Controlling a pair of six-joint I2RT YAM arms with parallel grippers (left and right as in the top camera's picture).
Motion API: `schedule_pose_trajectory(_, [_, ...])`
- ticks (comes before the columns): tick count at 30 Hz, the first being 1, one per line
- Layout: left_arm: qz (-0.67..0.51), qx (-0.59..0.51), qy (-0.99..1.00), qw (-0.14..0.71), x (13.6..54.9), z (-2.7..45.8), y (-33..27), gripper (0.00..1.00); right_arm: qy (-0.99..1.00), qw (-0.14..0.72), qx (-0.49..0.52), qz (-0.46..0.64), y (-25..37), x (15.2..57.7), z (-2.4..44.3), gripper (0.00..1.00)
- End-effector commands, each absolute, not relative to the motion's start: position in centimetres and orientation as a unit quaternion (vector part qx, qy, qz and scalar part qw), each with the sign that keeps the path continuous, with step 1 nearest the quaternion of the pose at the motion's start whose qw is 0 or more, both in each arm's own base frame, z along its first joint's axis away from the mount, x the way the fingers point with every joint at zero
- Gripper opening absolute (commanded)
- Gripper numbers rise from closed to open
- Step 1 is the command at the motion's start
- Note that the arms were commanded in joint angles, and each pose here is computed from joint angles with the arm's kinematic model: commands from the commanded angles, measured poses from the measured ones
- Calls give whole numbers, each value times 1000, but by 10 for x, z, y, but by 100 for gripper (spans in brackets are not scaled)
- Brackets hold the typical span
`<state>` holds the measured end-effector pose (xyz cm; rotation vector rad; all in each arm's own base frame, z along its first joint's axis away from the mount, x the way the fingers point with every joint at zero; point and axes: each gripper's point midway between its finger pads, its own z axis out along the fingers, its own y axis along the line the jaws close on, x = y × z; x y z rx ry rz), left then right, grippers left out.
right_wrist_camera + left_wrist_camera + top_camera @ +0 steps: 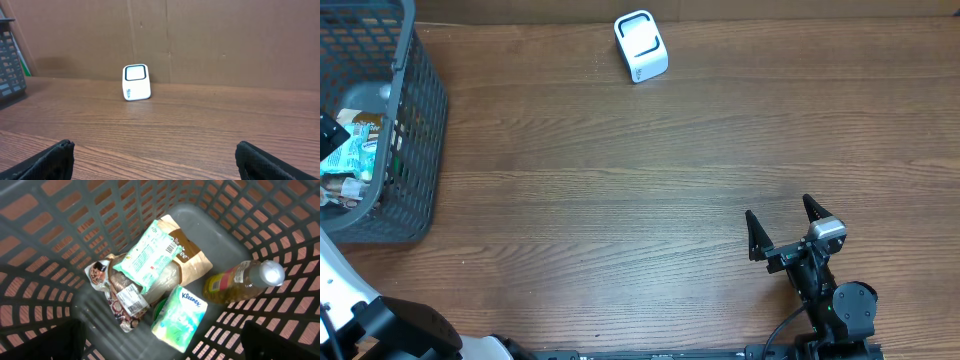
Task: Scan the item barcode
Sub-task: 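Lower the left gripper into the basket above the green-lidded jar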
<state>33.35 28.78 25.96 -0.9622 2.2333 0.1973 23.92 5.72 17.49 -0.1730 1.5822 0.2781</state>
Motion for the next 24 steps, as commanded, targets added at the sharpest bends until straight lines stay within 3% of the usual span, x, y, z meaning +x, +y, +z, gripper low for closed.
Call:
schedule_pose_trajectory(1, [80, -370, 860, 342, 335, 259, 293, 100, 708, 690, -79, 128, 59, 239, 172, 100])
schedule_pose_trajectory(24, [76, -369, 861, 341, 336, 257, 292, 100, 708, 690, -79, 128, 59, 239, 172, 100])
